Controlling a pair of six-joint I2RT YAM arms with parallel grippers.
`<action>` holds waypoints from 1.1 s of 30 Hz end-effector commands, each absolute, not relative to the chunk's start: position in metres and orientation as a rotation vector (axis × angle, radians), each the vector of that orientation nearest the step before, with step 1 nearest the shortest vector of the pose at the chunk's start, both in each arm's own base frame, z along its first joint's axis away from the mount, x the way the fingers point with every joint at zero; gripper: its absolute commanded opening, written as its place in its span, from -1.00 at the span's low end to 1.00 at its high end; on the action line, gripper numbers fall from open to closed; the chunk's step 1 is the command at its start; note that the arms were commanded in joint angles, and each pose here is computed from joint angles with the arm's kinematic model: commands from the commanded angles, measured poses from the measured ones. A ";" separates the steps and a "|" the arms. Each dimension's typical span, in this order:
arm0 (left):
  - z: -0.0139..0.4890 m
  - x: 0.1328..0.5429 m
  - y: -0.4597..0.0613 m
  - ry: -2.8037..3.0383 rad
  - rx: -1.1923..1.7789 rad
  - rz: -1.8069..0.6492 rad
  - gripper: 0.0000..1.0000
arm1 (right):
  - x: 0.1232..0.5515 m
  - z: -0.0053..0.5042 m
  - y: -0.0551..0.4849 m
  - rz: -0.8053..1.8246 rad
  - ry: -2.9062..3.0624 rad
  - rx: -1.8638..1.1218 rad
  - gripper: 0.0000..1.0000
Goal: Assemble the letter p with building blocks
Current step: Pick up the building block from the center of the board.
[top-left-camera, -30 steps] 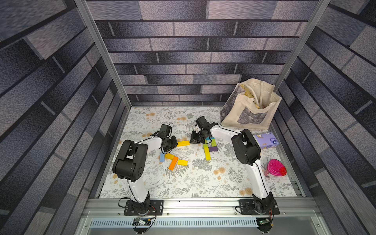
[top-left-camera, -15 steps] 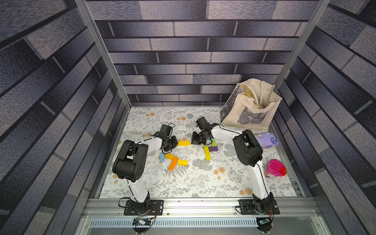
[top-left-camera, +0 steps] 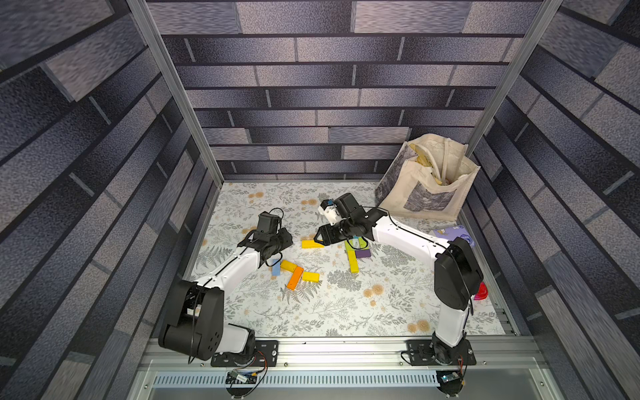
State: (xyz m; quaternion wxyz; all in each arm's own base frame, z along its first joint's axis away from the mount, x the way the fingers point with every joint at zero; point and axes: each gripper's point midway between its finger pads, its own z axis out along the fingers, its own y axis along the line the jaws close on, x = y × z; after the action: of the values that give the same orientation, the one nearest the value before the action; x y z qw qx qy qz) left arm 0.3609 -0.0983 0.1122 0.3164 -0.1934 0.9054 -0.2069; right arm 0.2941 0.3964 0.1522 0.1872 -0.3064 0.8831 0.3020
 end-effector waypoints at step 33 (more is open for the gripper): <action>0.083 0.319 -0.022 2.323 -0.892 -0.633 0.00 | 0.221 0.025 0.416 0.265 2.428 -1.534 0.24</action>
State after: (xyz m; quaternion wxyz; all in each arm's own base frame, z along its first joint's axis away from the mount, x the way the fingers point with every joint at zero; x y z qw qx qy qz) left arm 0.3221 -0.0210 0.0802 0.2847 -0.3274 0.8735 -0.2206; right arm 0.2214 0.4100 0.0239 0.1262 -0.5141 0.8424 0.1006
